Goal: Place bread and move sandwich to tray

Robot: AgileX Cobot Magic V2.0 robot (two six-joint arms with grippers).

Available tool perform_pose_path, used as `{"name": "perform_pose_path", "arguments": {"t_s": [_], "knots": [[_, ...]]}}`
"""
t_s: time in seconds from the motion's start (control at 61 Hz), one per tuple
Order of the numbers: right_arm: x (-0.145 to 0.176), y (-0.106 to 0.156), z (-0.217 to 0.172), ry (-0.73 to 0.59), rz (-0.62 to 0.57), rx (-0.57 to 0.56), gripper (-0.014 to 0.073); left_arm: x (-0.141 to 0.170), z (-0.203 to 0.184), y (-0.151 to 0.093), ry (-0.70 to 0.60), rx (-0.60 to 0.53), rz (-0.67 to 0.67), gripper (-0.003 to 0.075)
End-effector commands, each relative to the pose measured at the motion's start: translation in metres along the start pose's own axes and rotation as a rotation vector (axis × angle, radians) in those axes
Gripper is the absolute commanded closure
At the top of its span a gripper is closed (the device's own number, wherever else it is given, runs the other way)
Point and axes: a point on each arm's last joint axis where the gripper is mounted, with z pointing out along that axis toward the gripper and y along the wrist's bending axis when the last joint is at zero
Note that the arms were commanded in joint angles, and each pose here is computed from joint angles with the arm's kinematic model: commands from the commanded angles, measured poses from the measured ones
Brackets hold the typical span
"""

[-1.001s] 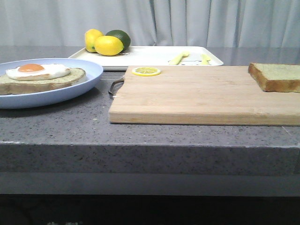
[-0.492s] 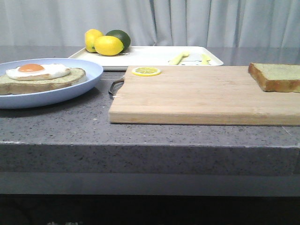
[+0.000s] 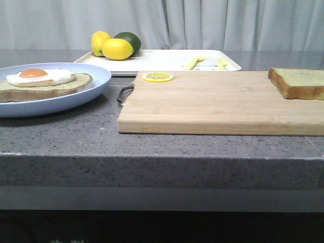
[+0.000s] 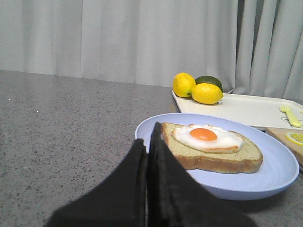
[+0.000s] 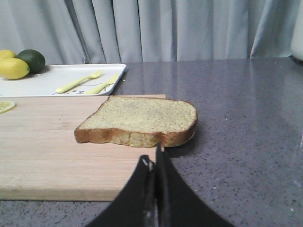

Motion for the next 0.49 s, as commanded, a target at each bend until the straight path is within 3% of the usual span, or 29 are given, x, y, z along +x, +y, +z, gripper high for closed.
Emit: {"name": "perform_pose_path", "arguments": {"t_s": [0.0, 0.23, 0.476], "knots": [[-0.034, 0.003, -0.008, -0.152, -0.021, -0.006, 0.0663, -0.039, -0.007, -0.004, -0.158, 0.016, -0.009, 0.0738], [-0.09, 0.009, -0.025, -0.177, -0.093, 0.004, 0.0663, -0.101, -0.018, -0.011, -0.148, 0.014, -0.003, 0.0738], [-0.147, 0.014, -0.026, -0.076, -0.104, 0.02, 0.0663, -0.155, 0.001, -0.016, 0.026, -0.009, 0.006, 0.0738]]}}
